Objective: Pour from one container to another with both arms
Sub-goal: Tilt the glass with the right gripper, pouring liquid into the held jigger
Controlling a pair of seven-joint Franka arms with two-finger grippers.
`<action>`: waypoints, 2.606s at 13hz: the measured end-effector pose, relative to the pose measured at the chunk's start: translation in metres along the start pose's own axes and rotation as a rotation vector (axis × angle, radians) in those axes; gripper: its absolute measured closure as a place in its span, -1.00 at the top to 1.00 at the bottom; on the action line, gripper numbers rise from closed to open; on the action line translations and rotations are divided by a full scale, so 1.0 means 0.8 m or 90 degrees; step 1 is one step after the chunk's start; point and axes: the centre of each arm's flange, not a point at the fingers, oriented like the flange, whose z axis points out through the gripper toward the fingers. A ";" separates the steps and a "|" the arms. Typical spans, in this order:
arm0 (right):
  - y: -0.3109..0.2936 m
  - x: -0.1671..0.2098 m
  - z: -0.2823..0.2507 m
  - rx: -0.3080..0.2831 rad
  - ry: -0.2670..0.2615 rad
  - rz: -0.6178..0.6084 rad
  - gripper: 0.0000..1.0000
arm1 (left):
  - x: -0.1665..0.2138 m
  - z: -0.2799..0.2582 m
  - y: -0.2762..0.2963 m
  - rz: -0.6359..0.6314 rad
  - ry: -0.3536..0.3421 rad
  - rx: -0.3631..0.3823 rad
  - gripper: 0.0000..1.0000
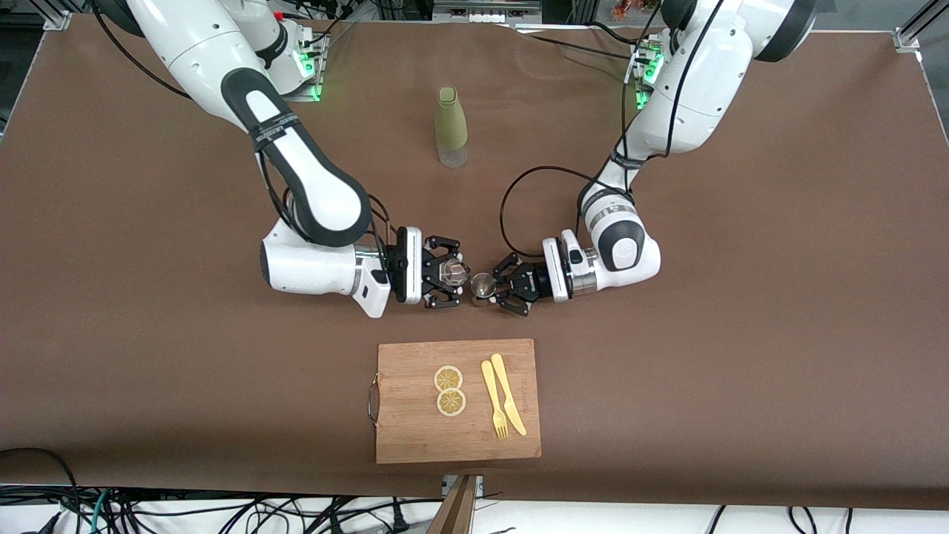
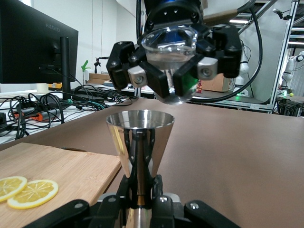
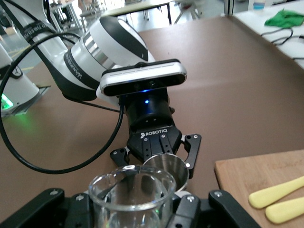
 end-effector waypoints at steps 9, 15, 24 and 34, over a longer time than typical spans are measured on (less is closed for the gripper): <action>-0.005 0.027 -0.017 -0.010 -0.100 -0.005 -0.73 | 0.000 0.022 0.009 -0.007 -0.014 0.006 -0.59; -0.009 0.035 -0.020 -0.014 -0.142 -0.018 -0.73 | 0.004 0.025 0.007 -0.004 -0.015 0.010 -0.59; -0.014 0.048 -0.013 -0.024 -0.180 0.005 -0.73 | 0.004 0.029 0.011 -0.007 -0.013 0.006 -0.59; -0.009 0.055 -0.021 -0.041 -0.175 0.029 -0.73 | 0.004 0.030 0.012 -0.007 -0.013 0.007 -0.59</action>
